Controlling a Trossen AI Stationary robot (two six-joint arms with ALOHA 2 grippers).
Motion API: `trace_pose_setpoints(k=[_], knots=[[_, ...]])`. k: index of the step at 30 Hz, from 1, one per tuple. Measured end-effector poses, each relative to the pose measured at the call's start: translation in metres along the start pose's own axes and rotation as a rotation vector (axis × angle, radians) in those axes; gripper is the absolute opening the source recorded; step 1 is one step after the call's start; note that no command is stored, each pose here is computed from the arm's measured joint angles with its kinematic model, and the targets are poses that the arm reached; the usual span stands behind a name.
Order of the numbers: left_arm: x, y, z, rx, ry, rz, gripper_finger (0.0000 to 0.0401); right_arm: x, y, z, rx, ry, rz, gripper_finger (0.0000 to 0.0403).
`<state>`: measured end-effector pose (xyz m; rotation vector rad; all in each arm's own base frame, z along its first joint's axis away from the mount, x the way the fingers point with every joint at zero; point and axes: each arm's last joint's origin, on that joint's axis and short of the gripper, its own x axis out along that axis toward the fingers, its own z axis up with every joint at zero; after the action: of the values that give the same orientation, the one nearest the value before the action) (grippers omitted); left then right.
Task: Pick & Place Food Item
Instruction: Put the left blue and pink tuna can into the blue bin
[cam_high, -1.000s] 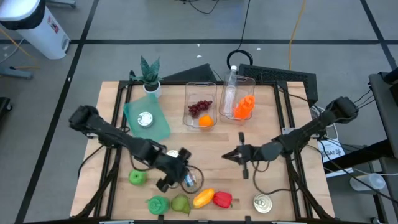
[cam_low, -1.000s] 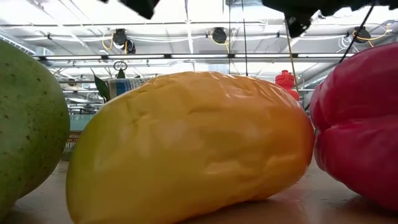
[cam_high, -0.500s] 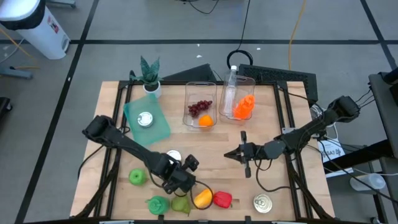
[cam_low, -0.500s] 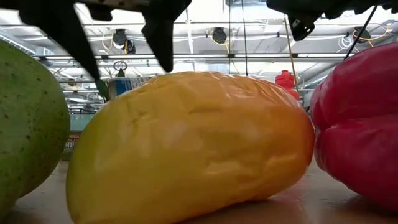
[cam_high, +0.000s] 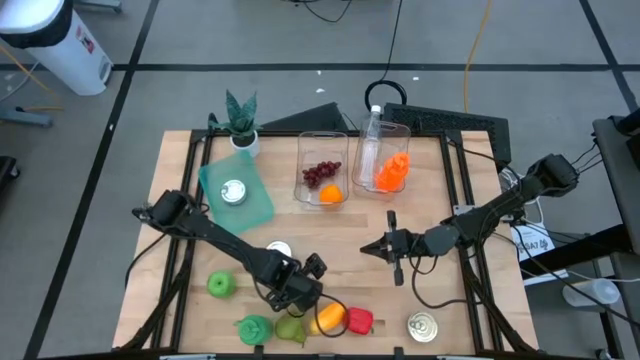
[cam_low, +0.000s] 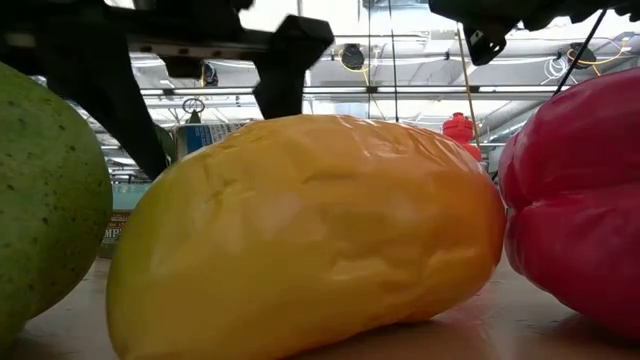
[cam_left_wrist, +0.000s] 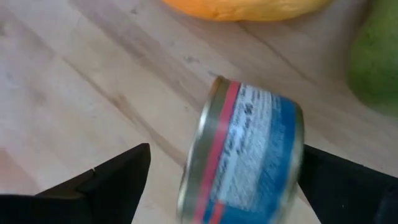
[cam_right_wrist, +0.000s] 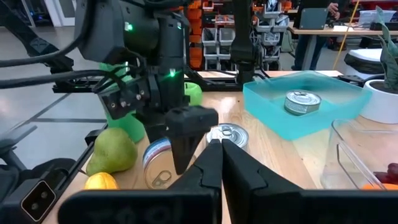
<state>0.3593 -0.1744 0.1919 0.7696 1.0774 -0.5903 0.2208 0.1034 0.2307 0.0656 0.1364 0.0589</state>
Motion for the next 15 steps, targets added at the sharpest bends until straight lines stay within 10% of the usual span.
trace_pose_setpoints(k=[8, 15], knots=[[0.0028, 0.0022, -0.001, 0.042, -0.034, -0.063, 0.0366, 0.0001, 0.0, -0.0002, -0.01, 0.001, 0.0, 0.0], [0.0028, 0.0017, -0.0002, 0.052, -0.053, -0.085, 0.0201, 0.0001, 0.0, -0.0002, -0.012, 0.002, 0.0, 0.0]])
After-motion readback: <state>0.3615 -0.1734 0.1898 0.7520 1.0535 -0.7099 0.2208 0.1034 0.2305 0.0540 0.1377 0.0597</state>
